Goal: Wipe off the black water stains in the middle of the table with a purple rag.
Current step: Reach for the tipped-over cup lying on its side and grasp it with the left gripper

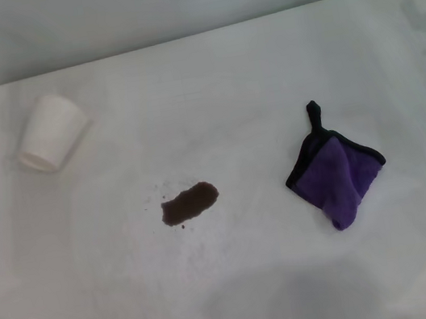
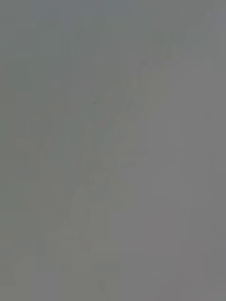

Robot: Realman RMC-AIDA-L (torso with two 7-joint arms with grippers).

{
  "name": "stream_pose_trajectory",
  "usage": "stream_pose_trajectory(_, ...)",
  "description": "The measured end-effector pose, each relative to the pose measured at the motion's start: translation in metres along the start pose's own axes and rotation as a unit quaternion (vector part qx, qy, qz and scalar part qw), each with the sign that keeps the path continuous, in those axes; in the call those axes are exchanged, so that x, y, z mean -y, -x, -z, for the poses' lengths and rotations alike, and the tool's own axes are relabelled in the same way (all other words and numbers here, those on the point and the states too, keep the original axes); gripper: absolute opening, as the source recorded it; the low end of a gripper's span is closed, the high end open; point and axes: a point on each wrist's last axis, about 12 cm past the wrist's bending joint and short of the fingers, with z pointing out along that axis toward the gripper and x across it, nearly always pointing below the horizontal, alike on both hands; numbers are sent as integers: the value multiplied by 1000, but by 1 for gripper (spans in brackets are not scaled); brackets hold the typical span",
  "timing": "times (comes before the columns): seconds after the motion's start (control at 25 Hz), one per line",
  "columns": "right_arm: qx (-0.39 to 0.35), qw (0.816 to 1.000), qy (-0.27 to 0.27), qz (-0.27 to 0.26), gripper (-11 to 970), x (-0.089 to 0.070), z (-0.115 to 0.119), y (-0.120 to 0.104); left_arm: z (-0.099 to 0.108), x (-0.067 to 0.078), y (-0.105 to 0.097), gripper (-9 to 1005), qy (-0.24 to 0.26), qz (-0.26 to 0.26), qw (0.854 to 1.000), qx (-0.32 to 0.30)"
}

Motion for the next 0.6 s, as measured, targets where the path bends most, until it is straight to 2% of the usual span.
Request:
stream_pose_trajectory(0.32,13,1000,14,5,794,-3,3,0,-3,3,-1,828,28,43,999,5)
stream_pose_trajectory(0.48,21,1000,16,2,794,2,13,-4,13,6,-12,827,25,69,997,14)
stream_pose_trajectory(0.6,22,1000,21,3,795,4,21,-9,25,2,-19,827,34,81,996,17)
